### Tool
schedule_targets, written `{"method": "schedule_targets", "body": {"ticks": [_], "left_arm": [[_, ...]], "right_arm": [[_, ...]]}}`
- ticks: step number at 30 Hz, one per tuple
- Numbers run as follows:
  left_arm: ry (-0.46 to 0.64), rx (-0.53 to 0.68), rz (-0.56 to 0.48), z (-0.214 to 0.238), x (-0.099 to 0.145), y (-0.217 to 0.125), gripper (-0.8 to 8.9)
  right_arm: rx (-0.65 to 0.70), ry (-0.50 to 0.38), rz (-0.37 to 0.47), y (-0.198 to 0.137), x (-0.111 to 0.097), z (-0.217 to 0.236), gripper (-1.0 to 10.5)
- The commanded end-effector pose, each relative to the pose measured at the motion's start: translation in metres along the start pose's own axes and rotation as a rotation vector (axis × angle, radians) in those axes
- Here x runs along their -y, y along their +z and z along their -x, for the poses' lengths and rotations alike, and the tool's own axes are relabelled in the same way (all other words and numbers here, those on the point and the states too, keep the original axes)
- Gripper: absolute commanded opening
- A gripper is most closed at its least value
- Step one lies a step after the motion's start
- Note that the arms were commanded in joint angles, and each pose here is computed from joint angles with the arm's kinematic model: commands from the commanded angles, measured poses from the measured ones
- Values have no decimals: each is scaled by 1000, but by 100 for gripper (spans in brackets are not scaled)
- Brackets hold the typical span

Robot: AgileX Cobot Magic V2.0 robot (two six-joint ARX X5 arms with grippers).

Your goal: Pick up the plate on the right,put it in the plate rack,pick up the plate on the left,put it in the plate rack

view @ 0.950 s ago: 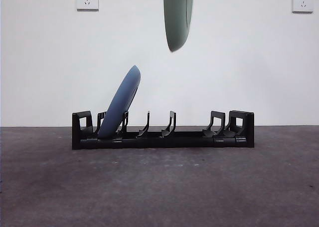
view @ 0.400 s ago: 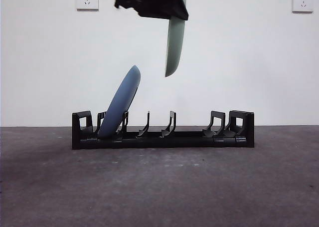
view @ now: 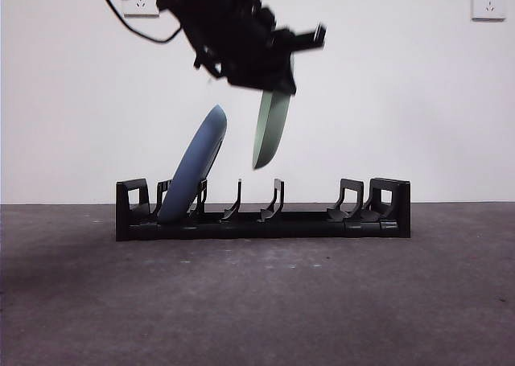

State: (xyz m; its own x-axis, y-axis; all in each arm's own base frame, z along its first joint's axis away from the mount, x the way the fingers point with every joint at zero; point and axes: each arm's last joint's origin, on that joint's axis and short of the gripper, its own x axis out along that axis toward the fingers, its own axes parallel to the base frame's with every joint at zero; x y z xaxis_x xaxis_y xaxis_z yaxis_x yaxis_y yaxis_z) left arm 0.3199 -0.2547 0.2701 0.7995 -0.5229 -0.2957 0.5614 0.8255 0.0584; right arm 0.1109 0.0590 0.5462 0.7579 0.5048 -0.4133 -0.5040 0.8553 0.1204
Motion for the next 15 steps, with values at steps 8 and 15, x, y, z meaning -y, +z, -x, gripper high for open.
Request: {"method": "schedule_targets", "body": {"ticks": [8, 15], "left_arm": [[-4, -56, 8, -24, -6, -27, -8], [3, -105, 1, -34, -5, -42, -8]], "right_arm": [[-41, 2, 6, -2, 1, -6, 314], [-46, 1, 5, -2, 1, -8, 314]]}}
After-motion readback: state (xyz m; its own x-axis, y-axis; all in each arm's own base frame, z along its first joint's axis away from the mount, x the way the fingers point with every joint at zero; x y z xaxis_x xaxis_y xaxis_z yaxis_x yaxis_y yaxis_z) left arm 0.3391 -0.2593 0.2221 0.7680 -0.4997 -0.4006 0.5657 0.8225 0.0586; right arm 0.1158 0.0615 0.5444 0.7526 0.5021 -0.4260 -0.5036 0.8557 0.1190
